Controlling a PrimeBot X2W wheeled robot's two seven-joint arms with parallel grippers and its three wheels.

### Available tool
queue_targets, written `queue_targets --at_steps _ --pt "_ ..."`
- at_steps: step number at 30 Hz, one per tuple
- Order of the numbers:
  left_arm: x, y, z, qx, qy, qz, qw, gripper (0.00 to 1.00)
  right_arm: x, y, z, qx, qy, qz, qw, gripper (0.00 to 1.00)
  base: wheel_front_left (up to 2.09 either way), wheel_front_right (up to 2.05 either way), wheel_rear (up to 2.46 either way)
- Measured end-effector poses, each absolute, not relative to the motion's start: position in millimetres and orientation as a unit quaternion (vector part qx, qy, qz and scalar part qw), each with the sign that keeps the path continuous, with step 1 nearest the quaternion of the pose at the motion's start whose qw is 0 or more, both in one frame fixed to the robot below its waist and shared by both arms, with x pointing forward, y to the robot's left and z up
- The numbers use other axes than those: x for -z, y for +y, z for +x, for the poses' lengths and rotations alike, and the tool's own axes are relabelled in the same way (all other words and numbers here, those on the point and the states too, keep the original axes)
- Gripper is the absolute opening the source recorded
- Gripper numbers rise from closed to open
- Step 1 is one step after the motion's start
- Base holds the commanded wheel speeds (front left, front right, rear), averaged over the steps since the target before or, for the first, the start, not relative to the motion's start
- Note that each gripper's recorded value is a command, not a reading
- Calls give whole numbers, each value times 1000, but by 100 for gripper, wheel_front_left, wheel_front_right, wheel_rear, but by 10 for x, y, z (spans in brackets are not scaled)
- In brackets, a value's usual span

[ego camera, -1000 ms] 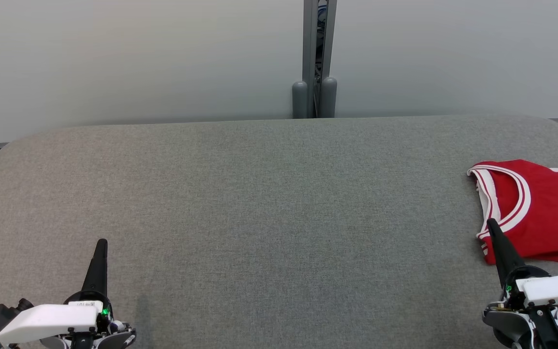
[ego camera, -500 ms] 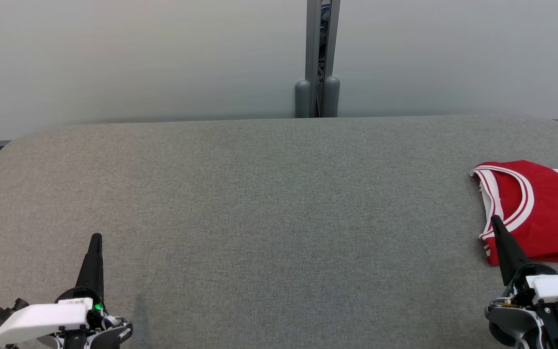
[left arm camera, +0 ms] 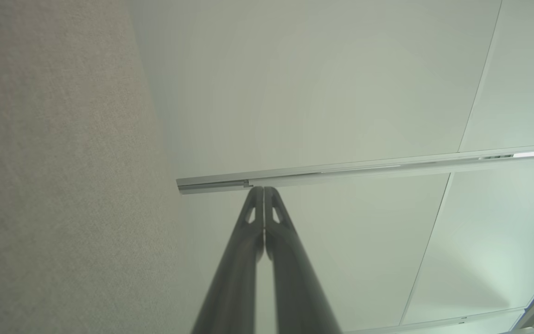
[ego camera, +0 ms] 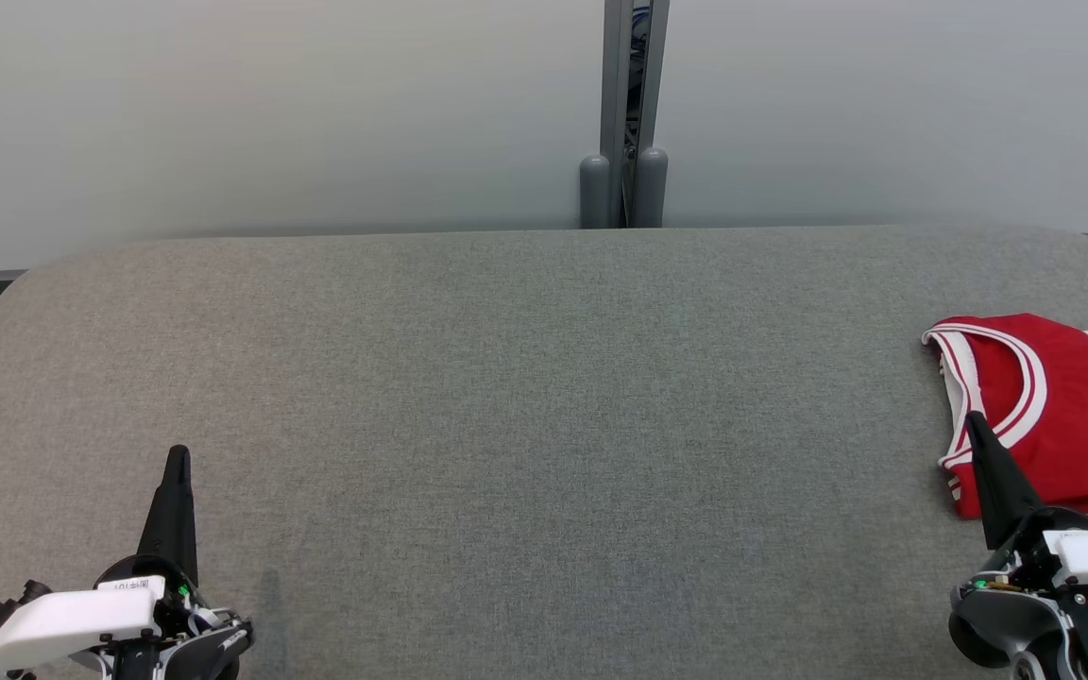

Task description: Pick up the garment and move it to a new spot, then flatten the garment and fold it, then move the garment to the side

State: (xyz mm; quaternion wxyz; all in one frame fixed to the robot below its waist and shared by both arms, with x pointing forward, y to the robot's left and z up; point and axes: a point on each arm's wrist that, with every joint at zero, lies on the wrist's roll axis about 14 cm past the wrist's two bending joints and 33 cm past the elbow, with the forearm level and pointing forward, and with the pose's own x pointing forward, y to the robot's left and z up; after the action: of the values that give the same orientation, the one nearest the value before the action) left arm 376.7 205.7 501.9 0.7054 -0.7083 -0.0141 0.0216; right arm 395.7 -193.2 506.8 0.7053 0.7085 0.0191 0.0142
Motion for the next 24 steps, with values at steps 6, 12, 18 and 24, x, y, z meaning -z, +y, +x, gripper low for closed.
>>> queue_targets --at_steps 6,12,18,24 --pt "-5018 2054 3767 -21 -13 -709 705 0 -5067 -1934 3957 -14 19 709 705 0 0 0 0" --pt "-5018 2054 3767 -21 -13 -709 705 0 -5067 -1935 3957 -14 19 709 705 0 0 0 0" --pt "-5018 2054 3767 -21 -14 -709 705 0 -5067 -1937 3957 -14 19 709 705 0 0 0 0" --pt "-5018 2055 3767 -21 -14 -709 705 0 -5068 -1938 3956 -14 19 709 705 0 0 0 0"
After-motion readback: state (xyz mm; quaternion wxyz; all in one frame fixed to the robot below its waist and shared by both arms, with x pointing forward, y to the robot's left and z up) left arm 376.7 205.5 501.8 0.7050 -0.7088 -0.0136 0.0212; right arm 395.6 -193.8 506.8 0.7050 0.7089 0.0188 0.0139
